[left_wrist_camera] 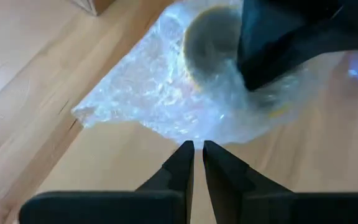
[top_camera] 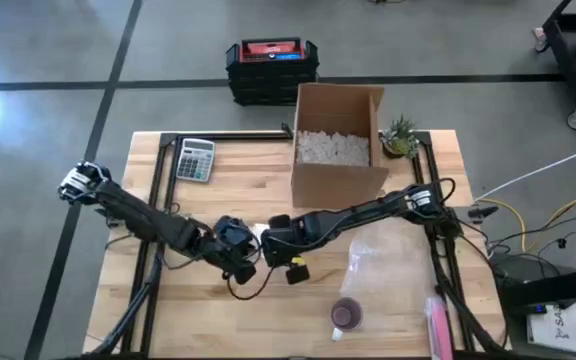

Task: Wrap mug
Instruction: Wrap the orange patterned mug with the left transparent bubble wrap

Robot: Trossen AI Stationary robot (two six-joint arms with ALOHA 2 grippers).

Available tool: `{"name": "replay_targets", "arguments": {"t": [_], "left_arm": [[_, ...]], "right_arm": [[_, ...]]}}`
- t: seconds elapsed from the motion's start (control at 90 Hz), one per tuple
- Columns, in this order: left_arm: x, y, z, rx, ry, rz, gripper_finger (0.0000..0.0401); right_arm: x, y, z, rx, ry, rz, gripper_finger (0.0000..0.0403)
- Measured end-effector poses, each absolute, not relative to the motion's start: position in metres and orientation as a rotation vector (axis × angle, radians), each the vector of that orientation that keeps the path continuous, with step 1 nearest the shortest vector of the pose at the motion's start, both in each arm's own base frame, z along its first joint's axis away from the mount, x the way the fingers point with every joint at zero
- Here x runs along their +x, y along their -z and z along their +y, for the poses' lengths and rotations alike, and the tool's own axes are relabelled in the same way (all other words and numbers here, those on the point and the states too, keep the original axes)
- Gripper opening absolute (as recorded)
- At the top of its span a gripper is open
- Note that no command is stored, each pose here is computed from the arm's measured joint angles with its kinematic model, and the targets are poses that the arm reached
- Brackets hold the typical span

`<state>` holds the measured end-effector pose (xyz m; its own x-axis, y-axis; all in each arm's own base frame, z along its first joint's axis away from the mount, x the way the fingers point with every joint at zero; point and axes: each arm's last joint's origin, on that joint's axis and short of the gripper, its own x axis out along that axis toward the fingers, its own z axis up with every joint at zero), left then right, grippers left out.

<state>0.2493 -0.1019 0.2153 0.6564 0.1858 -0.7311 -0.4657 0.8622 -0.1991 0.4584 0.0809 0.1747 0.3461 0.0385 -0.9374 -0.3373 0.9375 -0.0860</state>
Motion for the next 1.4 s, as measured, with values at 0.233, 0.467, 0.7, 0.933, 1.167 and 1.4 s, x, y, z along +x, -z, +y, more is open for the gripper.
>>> {"name": "replay_targets", "arguments": {"t": [0.233,0.467,0.7,0.933,1.167,1.4], "left_arm": [[0.268,-0.226,-0.107,-0.322,-0.299,0.588,0.0022],[0.271,-0.199,-0.103,-0.352,-0.331,0.588,0.0022],[0.272,-0.193,-0.104,-0.374,-0.314,0.576,0.0022],[0.271,-0.198,-0.104,-0.371,-0.288,0.583,0.0022],[0.27,-0.199,-0.104,-0.38,-0.287,0.584,0.0022],[0.267,-0.217,-0.107,-0.447,-0.233,0.635,0.0022]], "right_arm": [[0.458,-0.174,0.081,-0.293,-0.265,1.201,0.0],[0.46,-0.176,0.081,-0.298,-0.251,1.168,0.0],[0.446,-0.213,0.078,-0.299,-0.245,1.138,0.0],[0.451,-0.223,0.077,-0.274,-0.227,1.061,0.0],[0.463,-0.18,0.081,-0.28,-0.228,1.118,0.0],[0.467,-0.166,0.08,-0.278,-0.235,1.137,0.0]]}}
